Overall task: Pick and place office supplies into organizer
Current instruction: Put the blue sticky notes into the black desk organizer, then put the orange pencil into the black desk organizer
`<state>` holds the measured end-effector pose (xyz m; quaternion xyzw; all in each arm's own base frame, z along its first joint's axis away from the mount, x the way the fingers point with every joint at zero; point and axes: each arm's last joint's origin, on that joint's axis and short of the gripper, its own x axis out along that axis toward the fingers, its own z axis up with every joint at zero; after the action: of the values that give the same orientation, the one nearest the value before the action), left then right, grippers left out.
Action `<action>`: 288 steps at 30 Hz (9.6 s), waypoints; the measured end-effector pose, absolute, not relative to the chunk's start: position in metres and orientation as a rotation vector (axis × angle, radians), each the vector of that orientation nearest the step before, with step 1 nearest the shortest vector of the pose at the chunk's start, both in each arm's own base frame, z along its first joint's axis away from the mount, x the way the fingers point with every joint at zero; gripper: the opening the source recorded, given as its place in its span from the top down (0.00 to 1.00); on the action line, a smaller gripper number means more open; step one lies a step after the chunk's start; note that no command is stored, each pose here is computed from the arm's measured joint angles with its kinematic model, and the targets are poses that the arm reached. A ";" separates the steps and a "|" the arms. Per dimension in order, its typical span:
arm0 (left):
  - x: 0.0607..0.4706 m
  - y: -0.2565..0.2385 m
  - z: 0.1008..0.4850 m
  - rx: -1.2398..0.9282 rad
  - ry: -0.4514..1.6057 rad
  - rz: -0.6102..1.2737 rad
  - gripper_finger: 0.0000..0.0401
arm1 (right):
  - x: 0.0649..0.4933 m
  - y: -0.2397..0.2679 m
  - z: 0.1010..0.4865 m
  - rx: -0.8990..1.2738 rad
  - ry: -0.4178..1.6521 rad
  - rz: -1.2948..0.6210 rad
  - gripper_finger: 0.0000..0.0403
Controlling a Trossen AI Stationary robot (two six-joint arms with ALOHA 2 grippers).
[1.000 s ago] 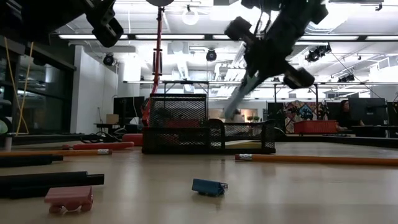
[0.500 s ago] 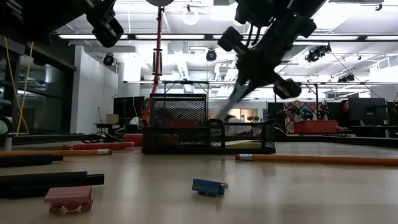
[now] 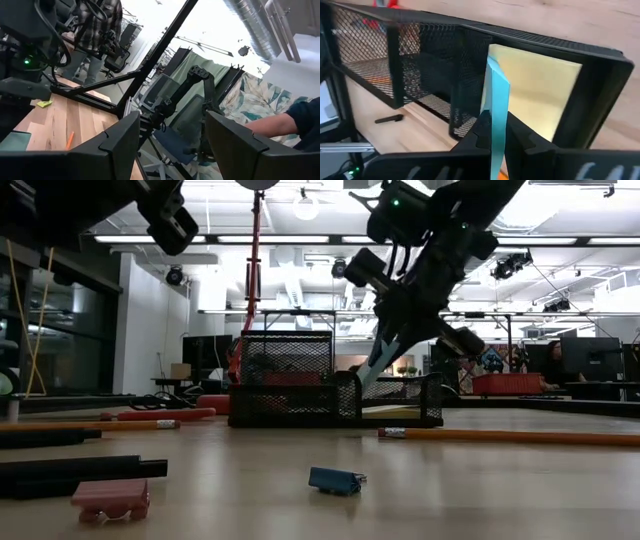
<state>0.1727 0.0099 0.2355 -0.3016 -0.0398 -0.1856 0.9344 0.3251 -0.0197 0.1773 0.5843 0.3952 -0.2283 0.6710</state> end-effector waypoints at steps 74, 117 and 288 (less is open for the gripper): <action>0.172 0.007 0.235 -0.551 -0.055 -0.470 0.49 | 0.354 -0.002 0.227 1.446 1.162 -0.161 0.36; 0.173 0.008 0.230 -0.569 -0.016 -0.430 0.49 | 0.296 0.127 0.239 0.604 1.457 -0.390 0.36; 0.176 0.015 0.218 -0.624 0.032 -0.157 0.49 | 0.266 0.151 0.176 0.568 1.295 -0.128 1.00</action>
<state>0.1760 0.0149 0.2176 -0.3069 0.0158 -0.0772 0.9485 0.2662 0.1508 0.1760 0.2609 0.5943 -0.0589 0.7585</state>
